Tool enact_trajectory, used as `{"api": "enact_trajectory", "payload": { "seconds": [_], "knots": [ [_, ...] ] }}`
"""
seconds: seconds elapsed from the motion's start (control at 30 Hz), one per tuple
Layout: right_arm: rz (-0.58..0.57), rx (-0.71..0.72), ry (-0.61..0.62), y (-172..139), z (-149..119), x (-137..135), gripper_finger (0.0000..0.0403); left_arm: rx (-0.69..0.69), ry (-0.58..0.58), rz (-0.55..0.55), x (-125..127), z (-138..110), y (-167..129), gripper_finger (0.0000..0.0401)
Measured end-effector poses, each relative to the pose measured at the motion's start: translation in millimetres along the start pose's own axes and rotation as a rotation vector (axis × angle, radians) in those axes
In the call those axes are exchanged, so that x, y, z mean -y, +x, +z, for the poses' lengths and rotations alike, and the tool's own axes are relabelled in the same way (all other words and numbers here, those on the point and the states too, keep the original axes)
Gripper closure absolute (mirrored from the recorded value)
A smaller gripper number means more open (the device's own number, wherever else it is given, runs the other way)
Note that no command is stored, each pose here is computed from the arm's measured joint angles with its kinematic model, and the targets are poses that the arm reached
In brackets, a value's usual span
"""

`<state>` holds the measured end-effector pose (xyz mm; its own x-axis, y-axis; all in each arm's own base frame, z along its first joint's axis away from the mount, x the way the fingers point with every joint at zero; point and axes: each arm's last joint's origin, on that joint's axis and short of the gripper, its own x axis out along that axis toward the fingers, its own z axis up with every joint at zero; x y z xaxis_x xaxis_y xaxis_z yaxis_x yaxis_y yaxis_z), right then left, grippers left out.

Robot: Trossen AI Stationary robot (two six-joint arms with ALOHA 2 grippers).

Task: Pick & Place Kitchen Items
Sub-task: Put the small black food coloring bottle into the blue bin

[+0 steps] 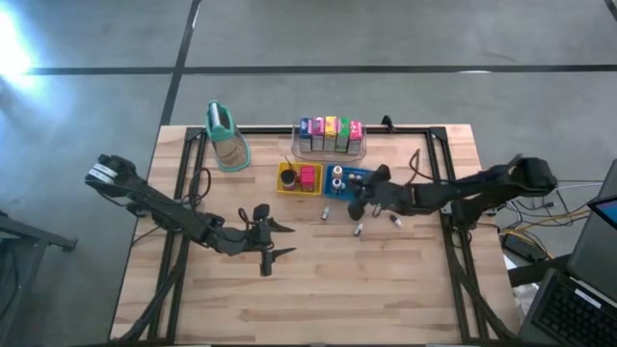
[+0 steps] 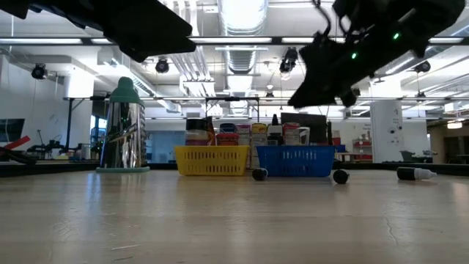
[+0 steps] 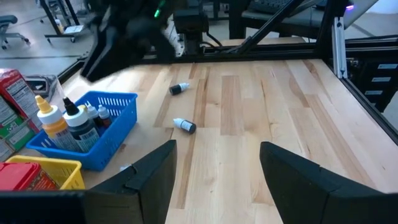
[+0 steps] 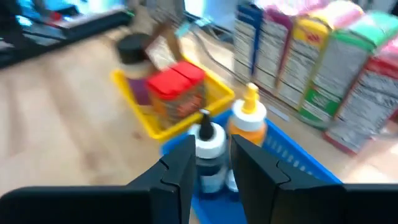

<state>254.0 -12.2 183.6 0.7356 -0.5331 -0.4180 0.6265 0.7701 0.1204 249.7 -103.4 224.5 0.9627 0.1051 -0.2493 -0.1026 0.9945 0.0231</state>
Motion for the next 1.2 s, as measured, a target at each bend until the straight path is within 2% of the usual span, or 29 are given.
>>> {"api": "enact_trajectory", "payload": {
  "seconds": [0.2, 0.63, 0.77, 0.97, 1.2],
  "knots": [
    [0.110, 0.030, -0.021, -35, 10, -11, 0.0315, -0.007, -0.006, 0.001, 0, -1, 0, 0.0165],
    [0.366, 0.152, -0.143, -98, 33, -38, 0.0388, -0.010, -0.006, 0.001, 0, -1, 0, 0.0165],
    [0.392, 0.095, -0.174, -107, 34, -47, 0.0392, -0.011, -0.006, 0.001, 0, -1, 0, 0.0165],
    [0.366, -0.087, -0.175, -119, 30, -54, 0.0394, -0.014, -0.004, 0.002, 0, -2, 0, 0.0165],
    [0.323, -0.249, -0.068, -135, 19, -54, 0.0394, -0.024, 0.002, 0.003, 0, -3, 0, 0.0165]
  ]
}}
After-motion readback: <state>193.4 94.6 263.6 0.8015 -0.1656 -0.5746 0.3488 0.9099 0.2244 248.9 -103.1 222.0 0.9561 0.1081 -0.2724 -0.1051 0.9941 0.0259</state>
